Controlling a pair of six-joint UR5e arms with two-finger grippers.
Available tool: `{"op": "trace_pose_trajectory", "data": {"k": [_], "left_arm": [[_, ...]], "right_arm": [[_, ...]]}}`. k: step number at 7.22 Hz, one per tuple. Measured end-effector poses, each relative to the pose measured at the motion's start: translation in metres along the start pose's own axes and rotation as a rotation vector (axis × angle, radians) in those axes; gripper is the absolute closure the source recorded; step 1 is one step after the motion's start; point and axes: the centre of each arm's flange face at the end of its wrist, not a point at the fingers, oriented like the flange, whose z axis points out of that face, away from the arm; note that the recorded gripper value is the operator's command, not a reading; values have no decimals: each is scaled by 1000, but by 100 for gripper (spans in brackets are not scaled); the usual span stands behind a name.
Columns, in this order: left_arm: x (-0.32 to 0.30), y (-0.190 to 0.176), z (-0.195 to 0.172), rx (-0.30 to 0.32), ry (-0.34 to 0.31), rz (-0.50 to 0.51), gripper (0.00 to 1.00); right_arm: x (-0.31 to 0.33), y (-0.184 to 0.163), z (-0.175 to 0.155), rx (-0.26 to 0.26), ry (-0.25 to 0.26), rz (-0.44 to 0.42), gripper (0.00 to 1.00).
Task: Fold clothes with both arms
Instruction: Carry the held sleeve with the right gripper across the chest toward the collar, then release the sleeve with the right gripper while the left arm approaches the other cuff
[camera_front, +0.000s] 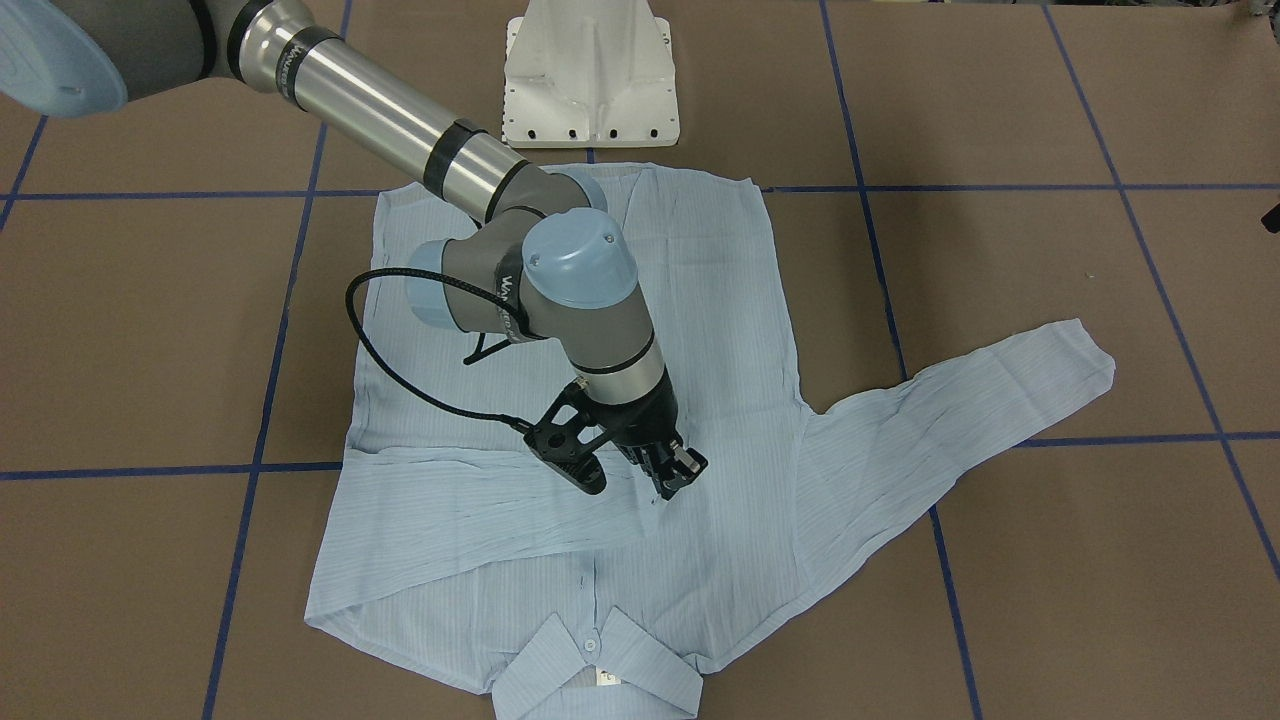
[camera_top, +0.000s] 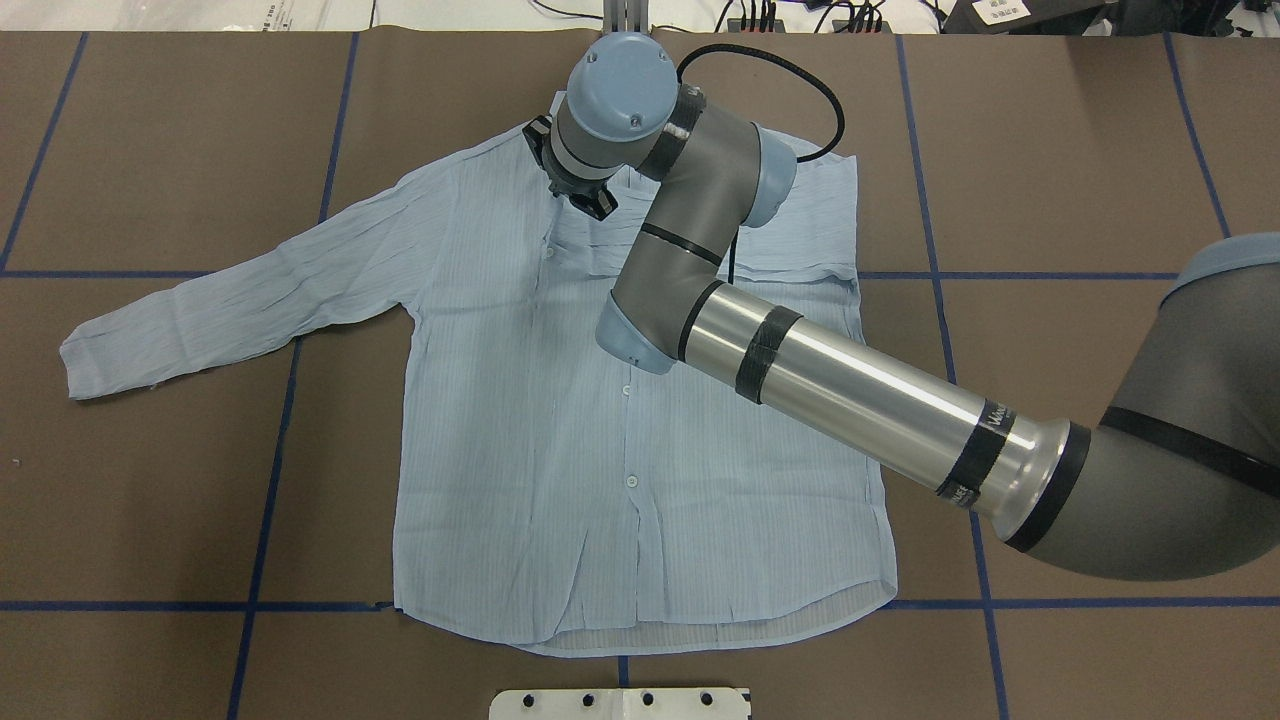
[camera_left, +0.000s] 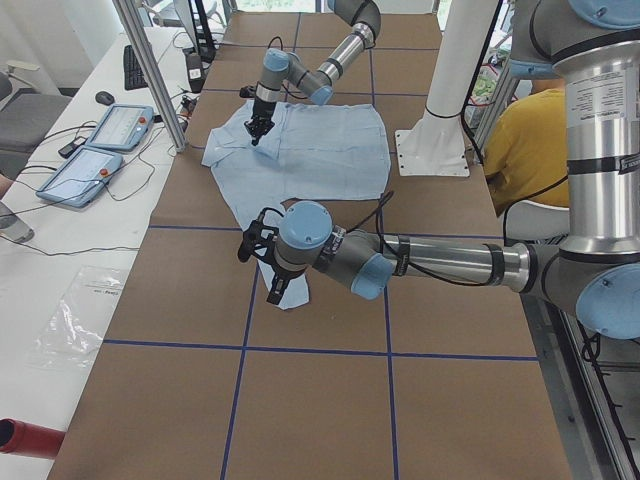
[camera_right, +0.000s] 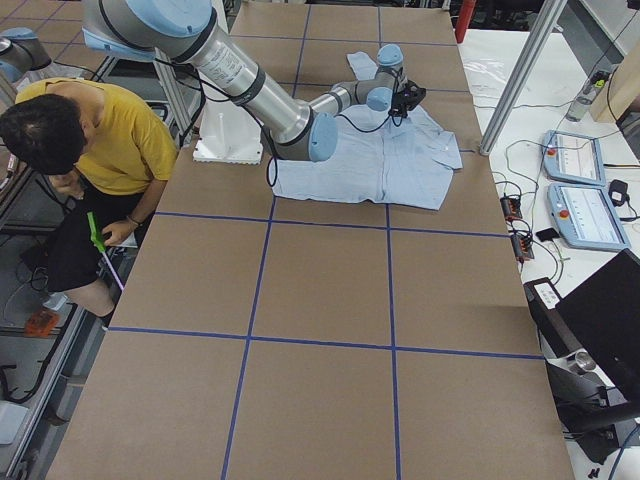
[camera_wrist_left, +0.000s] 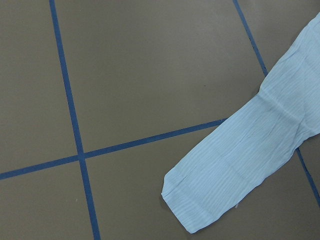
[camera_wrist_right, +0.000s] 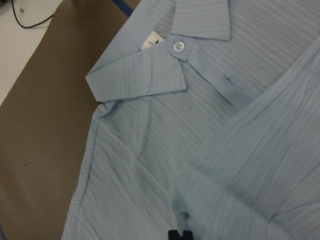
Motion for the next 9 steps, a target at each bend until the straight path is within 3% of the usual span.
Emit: {"op": "trace_pose_trajectory", "data": {"k": [1,2,3,4,7,9], "left_arm": [[0,0,0,-1,0,-1,0],[1,-1,2,-4,1,-5,0],[4,-3,6,-12,4,-37,0],[13,-6,15,-28,15,-102,0],[51,-8,69,-82,-2,-209,0],[48,-6,111,-96,-21,-227,1]], "right_arm": [[-4,9,3,14,-16,12,100],[-5,17,6,24,-25,15,83],[-4,23,9,28,-28,13,14],[-1,31,12,33,-28,9,2],[10,73,19,26,-64,-12,1],[7,89,16,9,-80,-1,1]]}}
